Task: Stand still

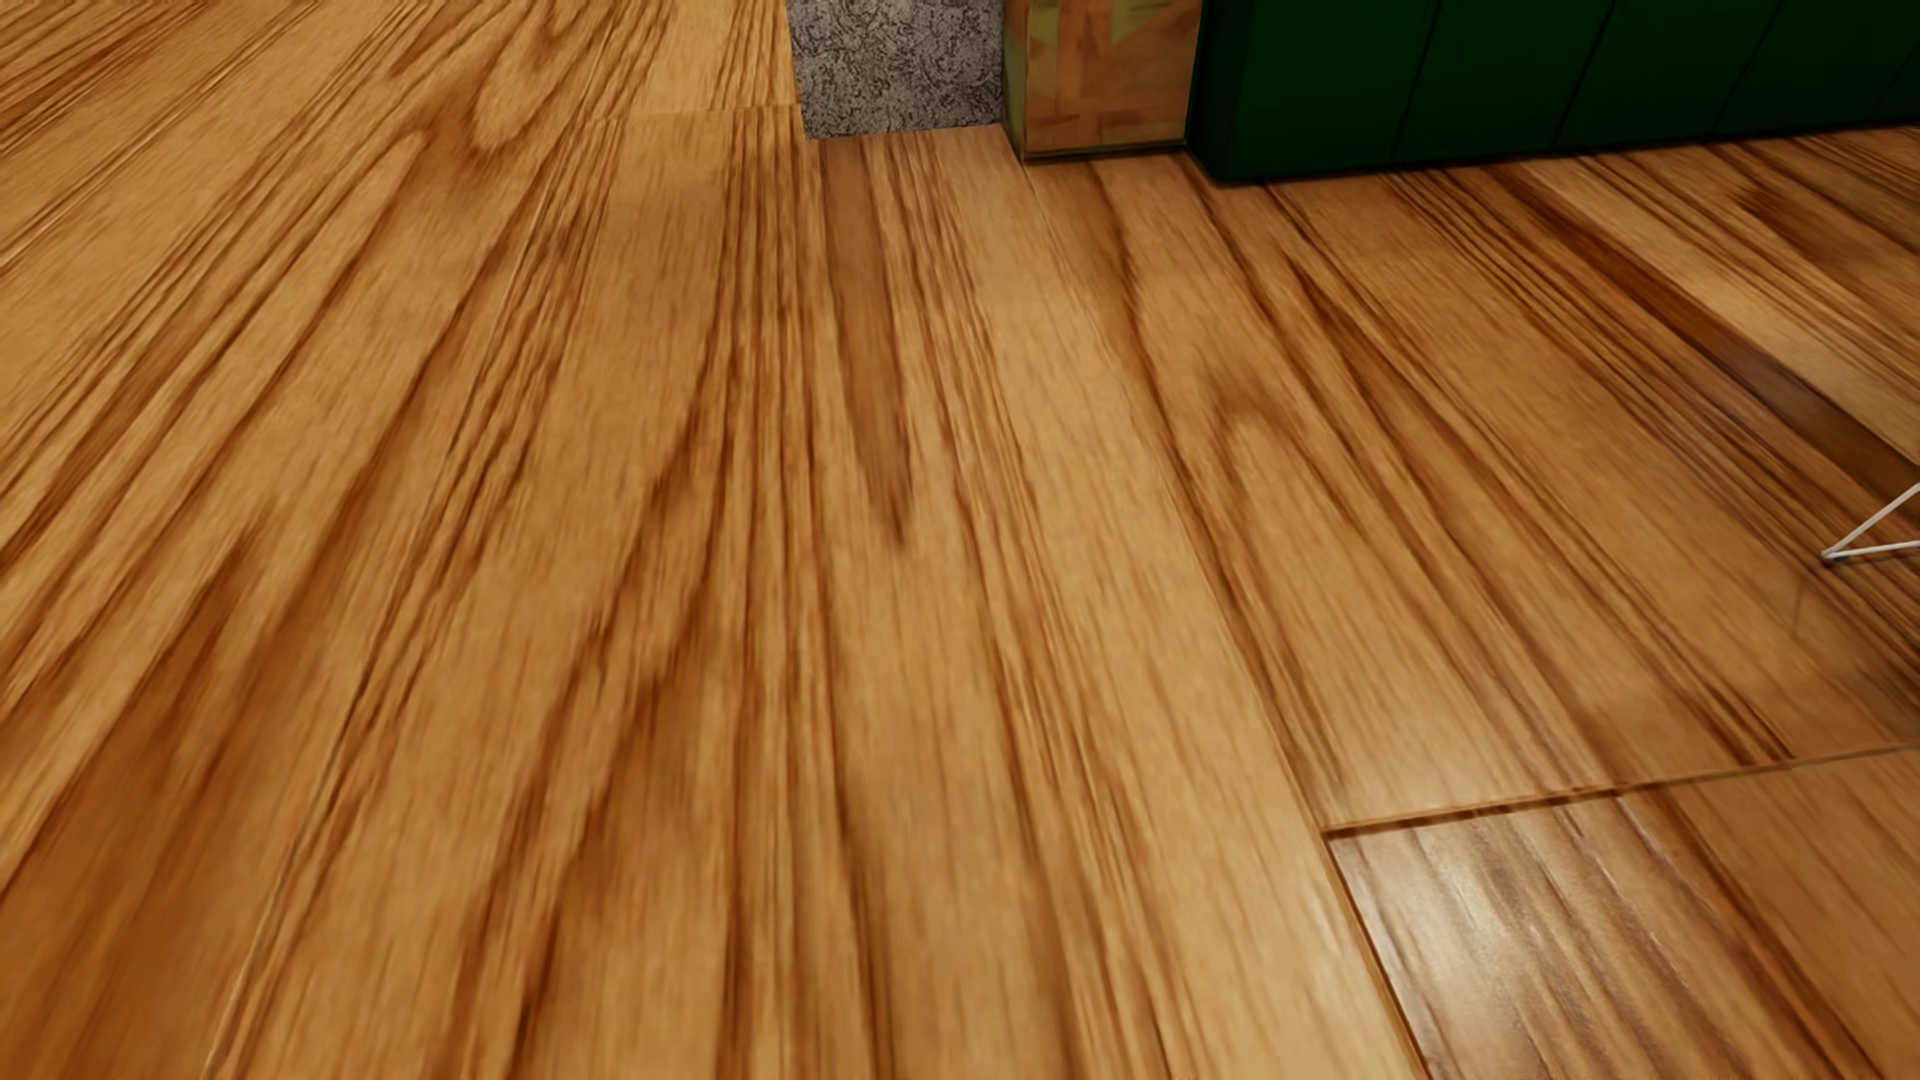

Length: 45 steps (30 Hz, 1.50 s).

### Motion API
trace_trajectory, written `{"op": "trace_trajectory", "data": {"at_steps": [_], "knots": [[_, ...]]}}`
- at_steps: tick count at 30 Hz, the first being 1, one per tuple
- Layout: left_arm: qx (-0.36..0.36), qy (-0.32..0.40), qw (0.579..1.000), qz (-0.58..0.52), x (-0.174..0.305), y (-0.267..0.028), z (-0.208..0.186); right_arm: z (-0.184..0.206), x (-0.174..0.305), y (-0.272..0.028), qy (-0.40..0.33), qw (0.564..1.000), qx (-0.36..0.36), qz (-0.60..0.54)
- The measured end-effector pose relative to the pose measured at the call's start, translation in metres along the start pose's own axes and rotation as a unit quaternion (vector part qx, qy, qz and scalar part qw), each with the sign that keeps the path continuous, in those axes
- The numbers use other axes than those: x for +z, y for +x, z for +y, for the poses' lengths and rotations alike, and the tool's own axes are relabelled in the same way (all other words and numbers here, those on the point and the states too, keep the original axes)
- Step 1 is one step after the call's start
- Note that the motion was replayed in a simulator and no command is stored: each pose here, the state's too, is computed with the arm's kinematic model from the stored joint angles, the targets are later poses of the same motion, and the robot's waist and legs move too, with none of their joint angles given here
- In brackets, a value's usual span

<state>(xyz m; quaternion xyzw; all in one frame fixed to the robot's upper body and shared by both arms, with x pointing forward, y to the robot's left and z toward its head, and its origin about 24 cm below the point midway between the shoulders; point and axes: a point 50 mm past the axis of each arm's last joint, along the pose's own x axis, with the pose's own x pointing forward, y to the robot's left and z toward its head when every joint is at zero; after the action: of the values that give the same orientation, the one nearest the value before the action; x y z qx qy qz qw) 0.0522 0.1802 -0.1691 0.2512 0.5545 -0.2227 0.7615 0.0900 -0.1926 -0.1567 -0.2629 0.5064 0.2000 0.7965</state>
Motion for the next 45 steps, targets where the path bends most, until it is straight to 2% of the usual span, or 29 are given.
{"op": "trace_trajectory", "data": {"at_steps": [9,19,30,45], "knots": [[0.000,0.004,1.000,-0.002,0.001,0.000,0.001,0.000,0.001,0.000,-0.008,1.000,0.002,-0.002],[0.021,-0.050,0.999,-0.005,-0.005,-0.003,0.007,-0.016,-0.002,-0.003,0.039,0.999,-0.032,-0.005],[0.015,-0.066,0.998,0.013,-0.022,-0.009,-0.003,-0.007,-0.025,-0.012,0.060,0.998,-0.029,0.018],[0.017,-0.069,0.997,0.006,-0.019,-0.009,-0.002,-0.006,-0.018,-0.010,0.058,0.998,-0.027,0.006]]}}
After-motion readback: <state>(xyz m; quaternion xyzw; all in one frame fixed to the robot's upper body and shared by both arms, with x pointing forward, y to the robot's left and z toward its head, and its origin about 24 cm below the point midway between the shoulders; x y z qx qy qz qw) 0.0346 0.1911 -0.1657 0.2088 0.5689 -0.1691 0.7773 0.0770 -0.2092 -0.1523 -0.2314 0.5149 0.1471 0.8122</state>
